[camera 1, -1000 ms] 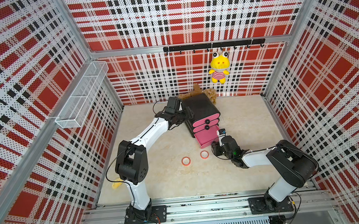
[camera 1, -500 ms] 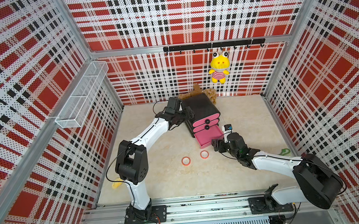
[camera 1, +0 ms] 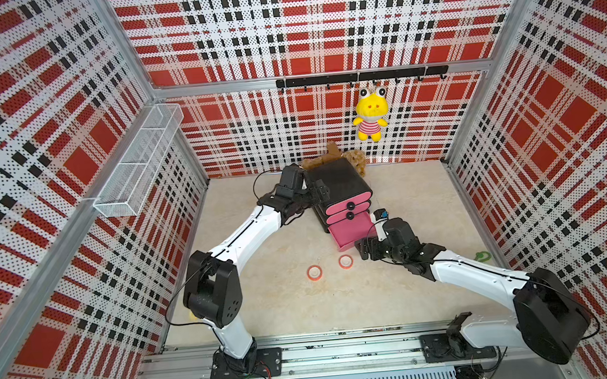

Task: Place the transparent tape into the drawer according to color
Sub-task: Pick up the tape from the center of the board.

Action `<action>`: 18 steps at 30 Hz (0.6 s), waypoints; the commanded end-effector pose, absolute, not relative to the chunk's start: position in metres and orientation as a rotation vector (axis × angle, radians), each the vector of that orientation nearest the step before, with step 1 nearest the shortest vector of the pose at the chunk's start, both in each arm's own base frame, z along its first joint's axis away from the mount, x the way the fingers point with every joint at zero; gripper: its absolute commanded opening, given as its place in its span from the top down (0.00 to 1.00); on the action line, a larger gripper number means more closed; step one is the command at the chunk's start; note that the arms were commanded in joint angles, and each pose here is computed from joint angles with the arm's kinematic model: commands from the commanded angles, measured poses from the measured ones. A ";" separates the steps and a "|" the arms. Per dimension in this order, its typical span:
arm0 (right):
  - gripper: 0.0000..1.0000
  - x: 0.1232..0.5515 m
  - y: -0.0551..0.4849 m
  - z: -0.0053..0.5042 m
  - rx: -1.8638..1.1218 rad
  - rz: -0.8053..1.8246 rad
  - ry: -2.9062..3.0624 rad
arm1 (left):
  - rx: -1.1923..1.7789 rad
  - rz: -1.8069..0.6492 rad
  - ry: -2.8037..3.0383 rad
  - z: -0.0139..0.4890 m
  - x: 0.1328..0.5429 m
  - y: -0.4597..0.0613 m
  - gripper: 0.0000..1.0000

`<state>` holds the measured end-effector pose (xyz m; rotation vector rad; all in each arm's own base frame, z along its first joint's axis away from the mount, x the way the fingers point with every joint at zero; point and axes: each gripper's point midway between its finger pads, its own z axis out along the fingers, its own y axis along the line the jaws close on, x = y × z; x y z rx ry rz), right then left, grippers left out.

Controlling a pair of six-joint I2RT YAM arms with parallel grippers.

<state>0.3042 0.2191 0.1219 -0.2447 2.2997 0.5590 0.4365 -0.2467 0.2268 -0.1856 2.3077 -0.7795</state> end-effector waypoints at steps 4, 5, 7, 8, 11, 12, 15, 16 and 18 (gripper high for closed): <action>0.08 0.284 0.233 0.113 -0.378 0.630 2.414 | -0.186 -0.745 2.248 0.251 0.408 -0.234 0.07; 0.07 0.281 0.235 0.111 -0.395 0.642 2.430 | -0.188 -0.733 2.253 0.249 0.402 -0.231 0.06; 0.05 0.276 0.238 0.108 -0.433 0.650 2.454 | -0.202 -0.714 2.258 0.247 0.391 -0.223 0.05; 0.04 0.273 0.239 0.106 -0.453 0.641 2.465 | -0.209 -0.705 2.261 0.245 0.386 -0.218 0.04; 0.02 0.265 0.243 0.101 -0.520 0.589 2.496 | -0.241 -0.684 2.284 0.230 0.374 -0.203 0.01; 0.02 0.263 0.246 0.101 -0.543 0.572 2.502 | -0.247 -0.682 2.291 0.226 0.371 -0.200 0.00; 0.01 0.260 0.252 0.098 -0.592 0.508 2.530 | -0.266 -0.663 2.311 0.213 0.363 -0.187 0.01; 0.01 0.259 0.253 0.097 -0.605 0.490 2.540 | -0.265 -0.657 2.312 0.211 0.361 -0.185 0.01; 0.01 0.260 0.254 0.093 -0.621 0.450 2.565 | -0.267 -0.658 2.308 0.208 0.358 -0.180 0.01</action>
